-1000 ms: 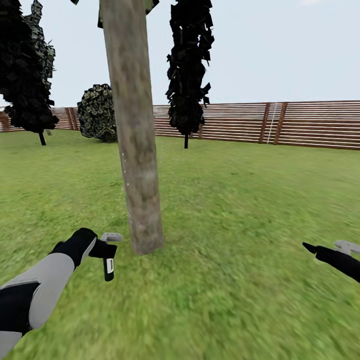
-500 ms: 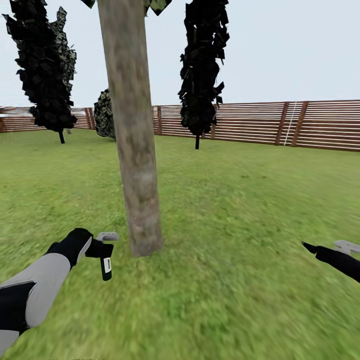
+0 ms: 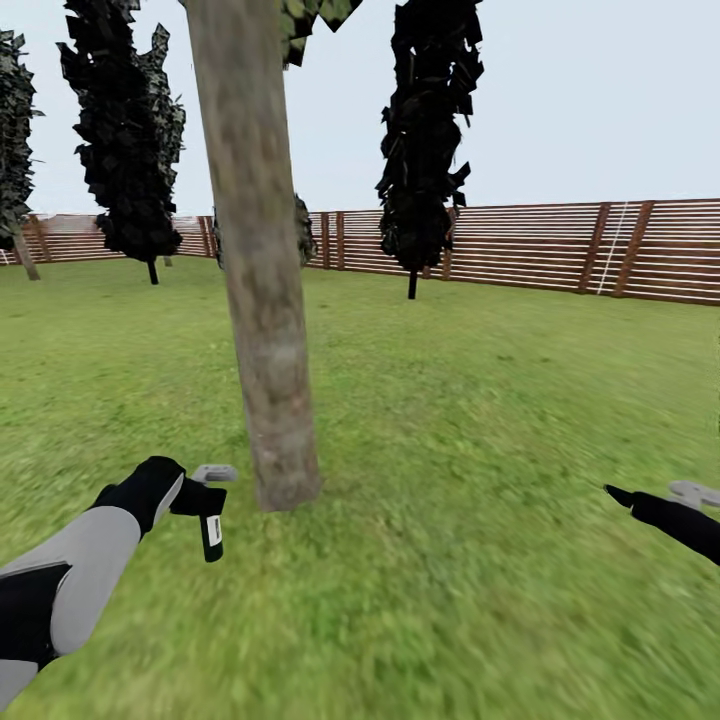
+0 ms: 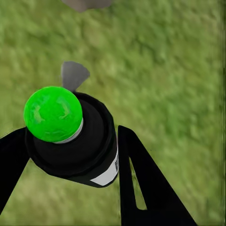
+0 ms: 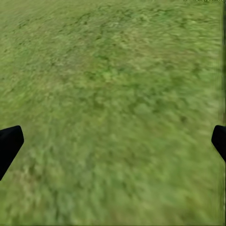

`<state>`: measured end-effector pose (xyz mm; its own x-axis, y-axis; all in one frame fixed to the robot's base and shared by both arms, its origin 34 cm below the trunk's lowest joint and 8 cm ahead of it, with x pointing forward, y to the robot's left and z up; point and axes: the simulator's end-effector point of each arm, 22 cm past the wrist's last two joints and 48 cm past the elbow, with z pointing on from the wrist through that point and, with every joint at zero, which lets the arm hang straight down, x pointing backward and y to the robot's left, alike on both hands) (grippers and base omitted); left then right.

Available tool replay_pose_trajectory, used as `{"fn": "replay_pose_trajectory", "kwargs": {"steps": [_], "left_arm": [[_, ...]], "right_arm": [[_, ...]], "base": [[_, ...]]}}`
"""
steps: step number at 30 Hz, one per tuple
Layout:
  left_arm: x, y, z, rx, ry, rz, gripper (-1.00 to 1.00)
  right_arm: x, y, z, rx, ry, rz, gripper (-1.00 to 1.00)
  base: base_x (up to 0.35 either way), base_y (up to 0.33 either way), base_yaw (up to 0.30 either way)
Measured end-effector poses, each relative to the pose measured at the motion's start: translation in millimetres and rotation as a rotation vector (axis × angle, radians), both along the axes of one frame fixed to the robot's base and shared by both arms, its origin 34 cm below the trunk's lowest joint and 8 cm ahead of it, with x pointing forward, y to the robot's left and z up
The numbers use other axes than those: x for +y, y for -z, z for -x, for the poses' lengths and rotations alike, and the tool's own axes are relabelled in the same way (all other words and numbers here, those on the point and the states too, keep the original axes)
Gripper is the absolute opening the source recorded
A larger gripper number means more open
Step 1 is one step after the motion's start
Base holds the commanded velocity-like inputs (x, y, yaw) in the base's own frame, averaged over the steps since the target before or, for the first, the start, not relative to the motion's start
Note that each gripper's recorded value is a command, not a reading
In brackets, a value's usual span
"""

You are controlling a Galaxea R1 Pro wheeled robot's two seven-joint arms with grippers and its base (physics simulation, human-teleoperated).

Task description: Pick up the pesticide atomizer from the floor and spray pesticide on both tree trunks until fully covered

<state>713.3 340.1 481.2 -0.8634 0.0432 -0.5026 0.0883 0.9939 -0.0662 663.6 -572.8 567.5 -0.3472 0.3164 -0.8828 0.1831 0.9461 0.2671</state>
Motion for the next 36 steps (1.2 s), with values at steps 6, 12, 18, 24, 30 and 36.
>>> {"fn": "replay_pose_trajectory", "kwargs": {"steps": [6, 12, 18, 24, 30, 36], "left_arm": [[0.3, -1.3, -0.9, -0.003, 0.0, -0.001, -1.0], [6.6, -19.2, -6.3, -0.003, -0.022, -0.013, -1.0], [18.1, -56.2, -9.6, 0.02, -0.075, -0.033, -1.0], [20.6, -86.1, -24.6, -0.023, -0.082, -0.035, -1.0], [23.2, -132.5, -47.2, -0.093, -0.086, -0.029, -1.0], [19.9, -166.0, -60.9, -0.134, -0.084, -0.025, -1.0]], "right_arm": [[0.0, 0.0, 0.0, 0.0, 0.0, 0.0, 1.0], [0.0, -0.1, 0.1, 0.0, 0.0, 0.0, 1.0], [0.0, 0.0, 0.0, 0.0, 0.0, 0.0, 1.0], [0.0, -0.1, 0.1, 0.0, 0.0, 0.0, 1.0], [0.0, -0.2, 0.1, 0.0, 0.0, 0.0, 1.0], [0.0, -0.1, 0.1, 0.0, 0.0, 0.0, 1.0]], "base": [[-0.024, -0.22, 0.001], [-0.001, -0.012, 0.0], [0.0, 0.0, 0.0], [0.0, 0.0, 0.0], [0.0, 0.0, 0.0], [0.0, 0.0, 0.0]]}}
